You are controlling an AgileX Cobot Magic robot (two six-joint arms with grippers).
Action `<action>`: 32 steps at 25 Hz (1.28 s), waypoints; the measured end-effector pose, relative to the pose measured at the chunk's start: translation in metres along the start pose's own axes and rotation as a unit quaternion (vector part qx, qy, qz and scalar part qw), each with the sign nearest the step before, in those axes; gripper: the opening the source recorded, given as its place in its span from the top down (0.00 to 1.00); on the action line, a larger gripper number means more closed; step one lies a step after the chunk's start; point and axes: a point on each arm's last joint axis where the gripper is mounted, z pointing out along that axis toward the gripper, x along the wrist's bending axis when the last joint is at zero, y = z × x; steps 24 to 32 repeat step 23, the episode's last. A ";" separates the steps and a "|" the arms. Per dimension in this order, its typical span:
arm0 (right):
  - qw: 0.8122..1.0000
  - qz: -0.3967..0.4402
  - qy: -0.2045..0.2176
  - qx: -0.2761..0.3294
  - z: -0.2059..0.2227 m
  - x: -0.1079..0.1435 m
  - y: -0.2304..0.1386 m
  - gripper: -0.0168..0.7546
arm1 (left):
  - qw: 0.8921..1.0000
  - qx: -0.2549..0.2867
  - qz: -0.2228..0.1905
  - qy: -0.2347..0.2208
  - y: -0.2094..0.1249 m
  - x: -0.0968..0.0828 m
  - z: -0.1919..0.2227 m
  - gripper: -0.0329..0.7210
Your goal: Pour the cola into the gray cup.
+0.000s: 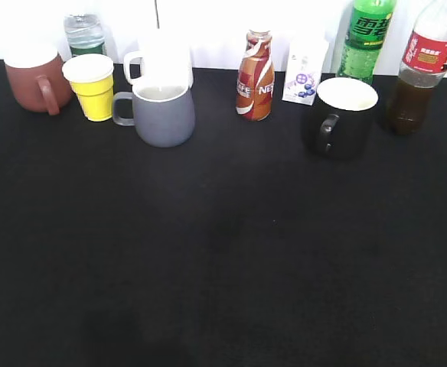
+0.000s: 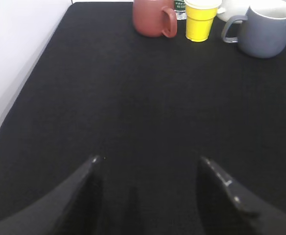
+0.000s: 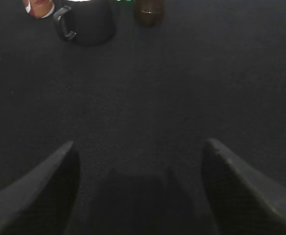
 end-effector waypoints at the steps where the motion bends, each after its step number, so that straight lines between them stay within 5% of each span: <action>1: 1.000 0.003 -0.007 0.000 0.000 0.000 0.000 0.22 | 1.000 0.000 0.000 0.000 0.000 0.000 0.000 0.35; 32: 1.000 0.007 -0.015 -0.001 0.000 0.000 0.000 0.22 | 1.000 0.000 0.000 0.000 0.000 0.000 0.000 0.35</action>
